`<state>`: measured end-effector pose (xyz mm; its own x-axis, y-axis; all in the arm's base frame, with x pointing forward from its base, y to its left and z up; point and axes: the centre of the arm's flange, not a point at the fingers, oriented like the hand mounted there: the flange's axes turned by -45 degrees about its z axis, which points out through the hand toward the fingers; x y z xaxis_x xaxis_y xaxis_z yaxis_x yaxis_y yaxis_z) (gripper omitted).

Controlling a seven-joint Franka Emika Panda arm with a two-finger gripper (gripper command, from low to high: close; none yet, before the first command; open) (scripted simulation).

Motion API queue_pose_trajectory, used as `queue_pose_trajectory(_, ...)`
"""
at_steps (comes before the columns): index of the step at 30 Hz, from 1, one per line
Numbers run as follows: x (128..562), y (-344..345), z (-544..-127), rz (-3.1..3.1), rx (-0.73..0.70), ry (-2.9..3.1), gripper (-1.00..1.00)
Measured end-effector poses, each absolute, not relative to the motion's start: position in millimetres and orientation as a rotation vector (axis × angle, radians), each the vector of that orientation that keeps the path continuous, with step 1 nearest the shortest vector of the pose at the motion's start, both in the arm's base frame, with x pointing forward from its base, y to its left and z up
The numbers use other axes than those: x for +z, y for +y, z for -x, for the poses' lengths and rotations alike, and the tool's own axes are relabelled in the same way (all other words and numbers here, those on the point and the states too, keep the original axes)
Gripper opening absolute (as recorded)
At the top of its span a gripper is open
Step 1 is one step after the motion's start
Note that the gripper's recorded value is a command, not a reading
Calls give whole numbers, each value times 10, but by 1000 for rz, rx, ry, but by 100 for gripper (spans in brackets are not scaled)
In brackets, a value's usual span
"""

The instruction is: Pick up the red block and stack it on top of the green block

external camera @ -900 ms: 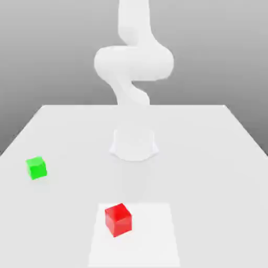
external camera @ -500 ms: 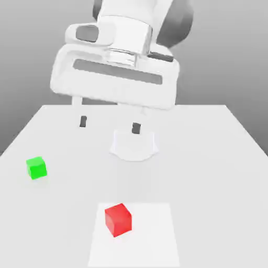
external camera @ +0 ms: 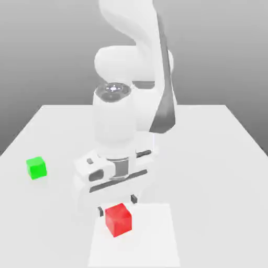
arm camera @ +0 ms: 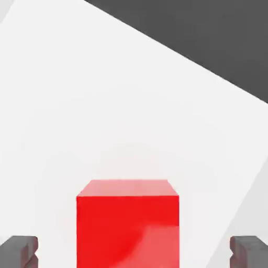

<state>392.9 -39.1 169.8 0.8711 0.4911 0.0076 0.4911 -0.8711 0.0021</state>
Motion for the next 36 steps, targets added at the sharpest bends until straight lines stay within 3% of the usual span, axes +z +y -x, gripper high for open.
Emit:
queue_pose_trajectory(3, 1477, -390, -3899, -3038, 4, 802, 0)
queue_pose_trajectory(4, 1438, -390, -3891, -3037, 2, 803, -100)
queue_pose_trajectory(11, 1447, -389, -3893, -3038, 1, 802, -100)
queue_pose_trajectory(21, 2054, -400, -3892, -3039, 1, 796, -100)
queue_pose_trajectory(28, 2178, -1587, -3454, -3113, -32, -117, -100)
queue_pose_trajectory(36, 2322, -2555, -2651, -2883, -30, -1157, -100)
